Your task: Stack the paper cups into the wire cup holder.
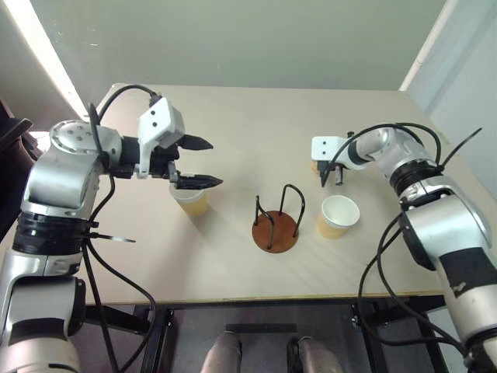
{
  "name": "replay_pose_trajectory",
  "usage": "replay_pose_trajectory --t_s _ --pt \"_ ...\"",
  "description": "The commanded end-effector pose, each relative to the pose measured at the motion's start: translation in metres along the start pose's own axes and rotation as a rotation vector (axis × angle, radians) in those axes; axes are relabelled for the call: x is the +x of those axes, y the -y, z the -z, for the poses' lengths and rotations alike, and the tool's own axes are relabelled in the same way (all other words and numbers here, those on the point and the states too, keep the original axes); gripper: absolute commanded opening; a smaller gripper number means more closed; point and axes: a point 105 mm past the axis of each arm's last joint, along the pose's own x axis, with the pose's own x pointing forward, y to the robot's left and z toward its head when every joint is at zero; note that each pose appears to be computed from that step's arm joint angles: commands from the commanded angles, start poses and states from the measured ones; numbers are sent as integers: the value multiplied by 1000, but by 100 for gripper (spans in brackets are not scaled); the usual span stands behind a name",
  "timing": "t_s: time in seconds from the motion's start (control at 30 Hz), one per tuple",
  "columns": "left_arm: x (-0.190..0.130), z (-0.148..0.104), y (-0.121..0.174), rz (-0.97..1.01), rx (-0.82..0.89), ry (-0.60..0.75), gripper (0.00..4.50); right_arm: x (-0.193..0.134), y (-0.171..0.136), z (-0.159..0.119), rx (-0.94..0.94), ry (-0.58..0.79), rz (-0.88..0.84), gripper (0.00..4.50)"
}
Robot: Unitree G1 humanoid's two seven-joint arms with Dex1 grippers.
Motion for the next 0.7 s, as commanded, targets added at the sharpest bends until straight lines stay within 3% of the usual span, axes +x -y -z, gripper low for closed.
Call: replay_pose_trajectory --t_s 0.03,0.3,0.43,0.7 --pt "-9 -14 7 44 16 36 450 -45 28 -40 -65 197 11 3" --pt "-11 -29 21 164 -28 112 450 -103 7 -89 -232 415 -148 3" --pt "-14 -27 22 182 -22 93 450 -131 -16 -104 -299 443 -184 3" --pt "-14 -22 19 173 -15 78 450 -154 -49 -120 -370 460 -264 3"
